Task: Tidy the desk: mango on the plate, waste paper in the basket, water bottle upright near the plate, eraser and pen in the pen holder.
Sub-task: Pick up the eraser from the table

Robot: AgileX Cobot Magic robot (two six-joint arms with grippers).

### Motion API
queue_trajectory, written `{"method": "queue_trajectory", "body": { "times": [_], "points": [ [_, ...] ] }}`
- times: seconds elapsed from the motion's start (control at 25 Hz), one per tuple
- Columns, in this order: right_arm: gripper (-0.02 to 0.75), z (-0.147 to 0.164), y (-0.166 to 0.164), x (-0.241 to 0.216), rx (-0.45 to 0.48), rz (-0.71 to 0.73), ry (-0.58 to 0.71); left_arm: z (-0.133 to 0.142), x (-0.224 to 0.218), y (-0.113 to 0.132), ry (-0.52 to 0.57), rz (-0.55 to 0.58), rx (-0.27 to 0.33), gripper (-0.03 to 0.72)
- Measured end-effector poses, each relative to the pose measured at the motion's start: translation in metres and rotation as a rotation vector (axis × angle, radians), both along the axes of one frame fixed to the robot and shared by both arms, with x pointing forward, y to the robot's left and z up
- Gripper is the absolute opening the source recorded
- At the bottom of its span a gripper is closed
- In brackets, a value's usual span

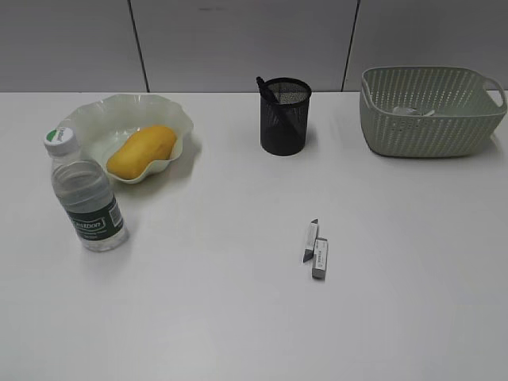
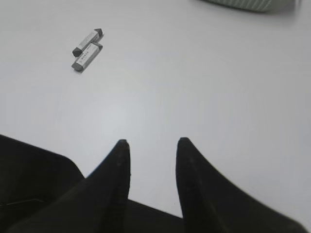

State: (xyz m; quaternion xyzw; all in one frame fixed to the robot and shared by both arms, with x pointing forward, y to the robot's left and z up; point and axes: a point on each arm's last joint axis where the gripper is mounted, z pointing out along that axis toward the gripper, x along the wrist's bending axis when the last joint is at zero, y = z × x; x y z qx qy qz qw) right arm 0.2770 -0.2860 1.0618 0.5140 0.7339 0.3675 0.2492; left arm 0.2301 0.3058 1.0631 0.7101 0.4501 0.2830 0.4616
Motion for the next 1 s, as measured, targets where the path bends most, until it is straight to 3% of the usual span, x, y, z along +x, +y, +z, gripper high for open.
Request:
{"method": "queue_trajectory", "body": {
  "times": [0.16, 0.44, 0.64, 1.0],
  "points": [
    [0.287, -0.007, 0.034, 0.066, -0.004, 0.012, 0.128, 0.000, -0.001, -0.001, 0.000, 0.093, 0.000, 0.137],
    [0.325, -0.063, 0.097, 0.189, 0.006, -0.039, 0.435, 0.000, -0.001, -0.002, 0.000, 0.254, 0.000, 0.137],
    [0.417, -0.100, 0.133, 0.257, 0.000, -0.065, 0.594, 0.000, -0.001, -0.003, 0.000, 0.289, 0.000, 0.132],
    [0.433, -0.139, 0.186, 0.326, -0.025, -0.067, 0.758, 0.000, -0.001, -0.003, 0.000, 0.290, 0.000, 0.130]
  ]
}}
